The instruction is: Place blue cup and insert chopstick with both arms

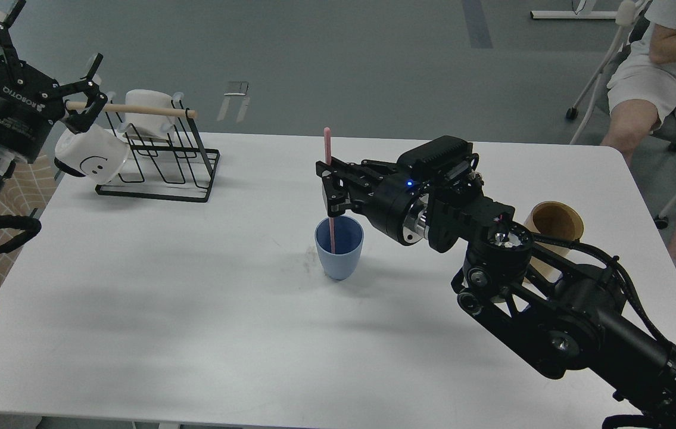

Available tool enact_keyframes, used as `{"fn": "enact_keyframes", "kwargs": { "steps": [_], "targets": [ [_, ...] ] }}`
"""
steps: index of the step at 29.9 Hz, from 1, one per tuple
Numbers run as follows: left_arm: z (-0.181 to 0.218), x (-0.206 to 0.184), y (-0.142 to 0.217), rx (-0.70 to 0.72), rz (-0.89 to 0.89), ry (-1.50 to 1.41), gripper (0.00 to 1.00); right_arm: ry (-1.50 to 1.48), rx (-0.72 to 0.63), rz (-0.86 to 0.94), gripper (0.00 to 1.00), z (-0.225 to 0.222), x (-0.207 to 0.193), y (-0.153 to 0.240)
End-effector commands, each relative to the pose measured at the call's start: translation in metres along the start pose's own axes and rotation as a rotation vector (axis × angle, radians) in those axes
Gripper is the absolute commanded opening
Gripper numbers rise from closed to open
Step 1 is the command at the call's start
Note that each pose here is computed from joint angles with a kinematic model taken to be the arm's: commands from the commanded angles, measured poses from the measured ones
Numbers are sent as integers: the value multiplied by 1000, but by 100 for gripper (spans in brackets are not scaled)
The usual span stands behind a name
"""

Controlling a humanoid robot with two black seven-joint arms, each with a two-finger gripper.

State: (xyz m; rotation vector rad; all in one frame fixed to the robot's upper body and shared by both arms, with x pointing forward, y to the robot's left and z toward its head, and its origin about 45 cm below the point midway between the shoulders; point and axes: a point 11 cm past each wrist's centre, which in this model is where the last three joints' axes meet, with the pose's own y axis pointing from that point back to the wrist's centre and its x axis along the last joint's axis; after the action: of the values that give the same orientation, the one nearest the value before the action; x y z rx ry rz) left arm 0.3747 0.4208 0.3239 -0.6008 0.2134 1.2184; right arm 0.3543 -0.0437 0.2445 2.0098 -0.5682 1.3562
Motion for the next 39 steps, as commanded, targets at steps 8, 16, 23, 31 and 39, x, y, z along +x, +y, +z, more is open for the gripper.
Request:
{"fn": "enact_keyframes", "kwargs": {
  "steps": [8,16,23,31,39],
  "targets": [
    [5,1,0,-9,4,-5,97,-35,3,104,93,1,33,1],
    [5,2,1,-9,9,-2,97,-174,-79,358,100,42,108,23],
    [1,3,4,-3,14,3,97,-264,-163,622,100,79,153,54],
    [-1,5,6,3,20,6,97,-616,-60,727,100,107,189,78],
    [0,9,10,9,39,-2,97,-1175,100,794,99,168,194,117]
  ]
}}
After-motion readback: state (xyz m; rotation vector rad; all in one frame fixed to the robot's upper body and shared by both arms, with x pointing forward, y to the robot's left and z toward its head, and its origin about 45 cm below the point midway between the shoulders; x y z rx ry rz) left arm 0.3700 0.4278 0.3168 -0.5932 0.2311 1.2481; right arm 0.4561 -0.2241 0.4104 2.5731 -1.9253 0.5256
